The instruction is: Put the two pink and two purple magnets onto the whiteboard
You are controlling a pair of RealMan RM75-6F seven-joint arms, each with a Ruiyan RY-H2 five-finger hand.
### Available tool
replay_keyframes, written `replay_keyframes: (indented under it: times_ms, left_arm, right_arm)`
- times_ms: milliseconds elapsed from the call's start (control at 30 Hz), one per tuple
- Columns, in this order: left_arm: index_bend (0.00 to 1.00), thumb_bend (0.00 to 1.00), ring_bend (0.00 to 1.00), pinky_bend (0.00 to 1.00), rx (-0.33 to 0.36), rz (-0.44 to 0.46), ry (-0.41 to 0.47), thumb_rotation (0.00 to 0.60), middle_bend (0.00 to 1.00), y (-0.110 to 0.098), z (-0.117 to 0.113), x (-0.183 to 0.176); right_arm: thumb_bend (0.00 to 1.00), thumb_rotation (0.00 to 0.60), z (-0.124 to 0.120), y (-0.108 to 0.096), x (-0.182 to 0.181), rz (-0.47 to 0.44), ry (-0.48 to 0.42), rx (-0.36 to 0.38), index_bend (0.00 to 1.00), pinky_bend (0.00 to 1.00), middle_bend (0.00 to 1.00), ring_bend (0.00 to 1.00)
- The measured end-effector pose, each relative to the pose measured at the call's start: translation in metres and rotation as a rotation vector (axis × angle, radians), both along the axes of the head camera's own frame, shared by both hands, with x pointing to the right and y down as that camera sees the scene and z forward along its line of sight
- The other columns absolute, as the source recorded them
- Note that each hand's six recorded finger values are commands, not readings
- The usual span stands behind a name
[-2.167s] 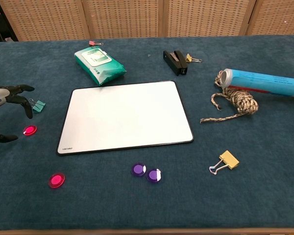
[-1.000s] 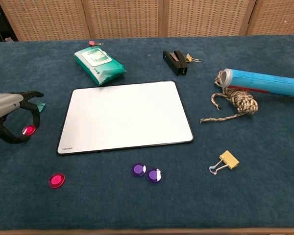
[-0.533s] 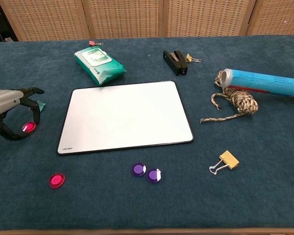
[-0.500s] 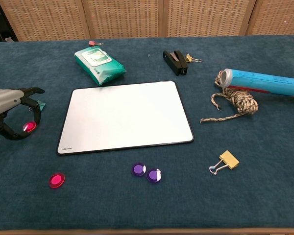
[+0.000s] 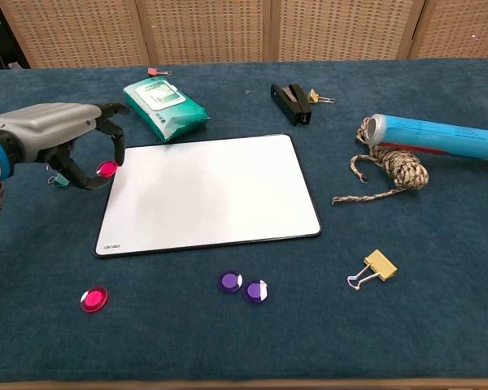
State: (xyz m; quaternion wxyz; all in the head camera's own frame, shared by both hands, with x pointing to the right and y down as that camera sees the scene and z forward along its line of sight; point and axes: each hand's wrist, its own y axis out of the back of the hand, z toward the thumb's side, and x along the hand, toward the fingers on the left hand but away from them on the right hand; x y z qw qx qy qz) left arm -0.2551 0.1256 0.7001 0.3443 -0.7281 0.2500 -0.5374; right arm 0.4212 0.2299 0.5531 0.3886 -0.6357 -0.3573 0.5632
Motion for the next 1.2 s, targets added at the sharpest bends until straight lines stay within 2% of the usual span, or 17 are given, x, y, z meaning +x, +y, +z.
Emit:
replay_keyframes:
  times_ms: [300, 400, 467, 567, 900, 1200]
  left_arm:
    - [0.52, 0.36, 0.00, 0.00, 0.009, 0.011, 0.001, 0.600, 0.00, -0.019, 0.027, 0.038]
    - [0.47, 0.34, 0.00, 0.00, 0.006, 0.022, -0.001, 0.600, 0.00, -0.020, 0.035, 0.049]
    - [0.39, 0.29, 0.00, 0.00, -0.001, 0.027, 0.003, 0.600, 0.00, -0.019, 0.039, 0.057]
    - [0.34, 0.23, 0.00, 0.00, -0.010, 0.023, 0.022, 0.600, 0.00, -0.017, 0.040, 0.064]
    - [0.36, 0.22, 0.00, 0.00, -0.017, 0.041, 0.065, 0.600, 0.00, -0.011, 0.030, 0.067]
    - [0.37, 0.22, 0.00, 0.00, -0.028, 0.157, 0.162, 0.600, 0.00, 0.011, -0.007, 0.059]
  right_arm:
    - [0.00, 0.600, -0.002, -0.005, 0.008, 0.032, -0.005, 0.006, 0.00, 0.00, 0.00, 0.00]
    - [0.00, 0.600, -0.003, -0.005, 0.010, 0.040, -0.008, 0.006, 0.00, 0.00, 0.00, 0.00]
    - [0.00, 0.600, -0.003, -0.006, 0.012, 0.044, -0.008, 0.008, 0.00, 0.00, 0.00, 0.00]
    - [0.00, 0.600, -0.004, -0.007, 0.013, 0.048, -0.009, 0.009, 0.00, 0.00, 0.00, 0.00]
    - [0.00, 0.600, -0.004, -0.006, 0.012, 0.046, -0.011, 0.009, 0.00, 0.00, 0.00, 0.00]
    - [0.00, 0.600, -0.003, -0.005, 0.010, 0.039, -0.008, 0.005, 0.00, 0.00, 0.00, 0.00]
